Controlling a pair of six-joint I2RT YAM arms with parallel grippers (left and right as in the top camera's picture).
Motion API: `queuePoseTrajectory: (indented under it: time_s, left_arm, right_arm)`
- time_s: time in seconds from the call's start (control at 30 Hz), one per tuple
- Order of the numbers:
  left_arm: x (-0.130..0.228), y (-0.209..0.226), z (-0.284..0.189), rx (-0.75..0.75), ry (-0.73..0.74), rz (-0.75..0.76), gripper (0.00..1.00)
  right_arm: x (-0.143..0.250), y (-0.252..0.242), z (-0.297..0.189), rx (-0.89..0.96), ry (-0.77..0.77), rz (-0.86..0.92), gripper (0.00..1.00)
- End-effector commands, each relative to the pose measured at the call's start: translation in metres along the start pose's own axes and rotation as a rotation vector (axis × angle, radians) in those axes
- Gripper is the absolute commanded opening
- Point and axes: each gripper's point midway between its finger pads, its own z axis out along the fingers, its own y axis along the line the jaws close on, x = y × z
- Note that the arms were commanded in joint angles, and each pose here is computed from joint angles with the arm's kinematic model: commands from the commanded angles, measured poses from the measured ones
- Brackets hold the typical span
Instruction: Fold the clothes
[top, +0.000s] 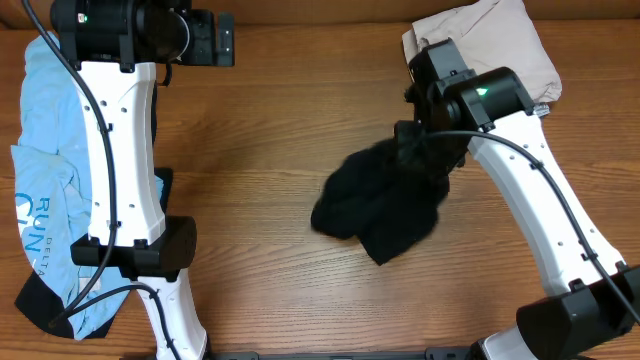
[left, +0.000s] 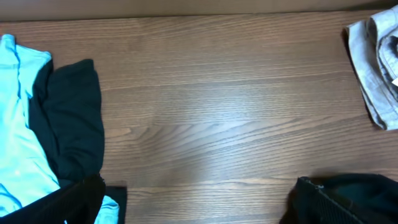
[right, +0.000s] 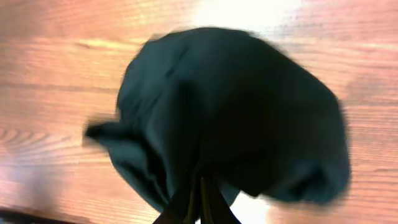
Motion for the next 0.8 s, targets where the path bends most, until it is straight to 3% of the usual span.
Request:
queuePoseTrajectory:
  time_s: [0.0, 0.33, 0.53, 0.6, 0.7, 0.77]
  left_arm:
    - [-0.001, 0.005, 0.0, -0.023, -0.004, 0.025, 1.0]
    - [-0.001, 0.005, 0.0, -0.023, -0.003, 0.025, 1.0]
    - [-0.001, 0.005, 0.0, -0.023, -0.004, 0.025, 1.0]
    - [-0.001, 0.005, 0.0, -0.022, -0.004, 0.025, 1.0]
    - [-0.001, 0.005, 0.0, -0.022, -0.004, 0.025, 1.0]
    - [-0.001, 0.005, 0.0, -0.022, -0.004, 0.025, 1.0]
  right_arm:
    - [0.024, -0.009, 0.036, 0.025, 0.132, 0.031, 0.04]
    - [0.079, -0.034, 0.074, 0.106, 0.331, 0.108, 0.04]
    - [0.077, -0.026, 0.059, 0.06, 0.299, 0.073, 0.05]
    - [0.068, -0.012, 0.042, -0.012, 0.244, 0.031, 0.1]
    - [0.055, 0.012, 0.016, -0.106, 0.142, -0.068, 0.33]
    - [0.05, 0.027, 0.008, -0.133, 0.082, -0.155, 0.42]
